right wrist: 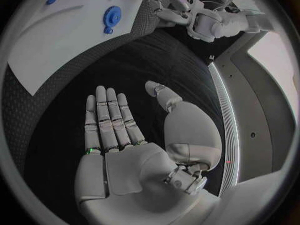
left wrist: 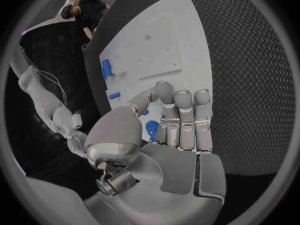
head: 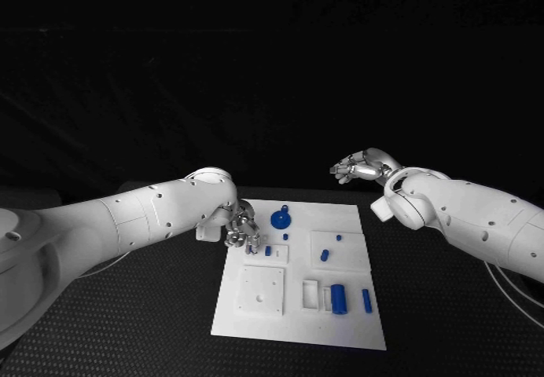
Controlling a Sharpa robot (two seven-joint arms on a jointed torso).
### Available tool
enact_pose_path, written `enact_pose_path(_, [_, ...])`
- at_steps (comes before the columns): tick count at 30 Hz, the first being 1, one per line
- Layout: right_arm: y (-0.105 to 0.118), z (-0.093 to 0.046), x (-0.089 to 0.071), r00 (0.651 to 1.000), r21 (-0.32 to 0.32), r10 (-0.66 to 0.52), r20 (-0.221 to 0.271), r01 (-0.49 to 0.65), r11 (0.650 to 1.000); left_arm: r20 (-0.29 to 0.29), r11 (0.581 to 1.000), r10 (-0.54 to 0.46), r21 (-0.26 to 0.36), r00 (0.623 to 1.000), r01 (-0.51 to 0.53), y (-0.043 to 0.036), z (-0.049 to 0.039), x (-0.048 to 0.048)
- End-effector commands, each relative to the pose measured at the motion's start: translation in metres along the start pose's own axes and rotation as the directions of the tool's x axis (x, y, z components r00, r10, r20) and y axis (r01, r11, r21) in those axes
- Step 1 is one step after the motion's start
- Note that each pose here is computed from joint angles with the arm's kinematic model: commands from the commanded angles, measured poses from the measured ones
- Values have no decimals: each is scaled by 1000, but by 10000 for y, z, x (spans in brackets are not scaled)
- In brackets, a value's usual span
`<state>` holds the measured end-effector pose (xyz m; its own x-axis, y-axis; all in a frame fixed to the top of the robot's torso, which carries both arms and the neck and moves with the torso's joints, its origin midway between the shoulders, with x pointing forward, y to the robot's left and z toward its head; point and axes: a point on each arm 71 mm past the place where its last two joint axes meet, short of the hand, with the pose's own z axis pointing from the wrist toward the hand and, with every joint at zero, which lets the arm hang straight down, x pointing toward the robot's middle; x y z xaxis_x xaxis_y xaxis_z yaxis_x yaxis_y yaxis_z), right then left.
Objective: Assemble the parts on the task board
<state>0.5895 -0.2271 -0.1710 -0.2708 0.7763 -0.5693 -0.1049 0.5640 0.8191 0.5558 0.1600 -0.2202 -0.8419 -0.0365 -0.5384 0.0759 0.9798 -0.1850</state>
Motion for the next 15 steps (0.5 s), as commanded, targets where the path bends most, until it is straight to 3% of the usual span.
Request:
enact_pose_path(1, [8,3,15,1000,-6,1,-11,-1,1000,1,1000,14,-15,1000,-14,5,21,14])
enact_pose_path(15, [19,12,31,1000,-8,2,-15,-2,1000,-7,1000,10,-21,1000,-11,3,91,47])
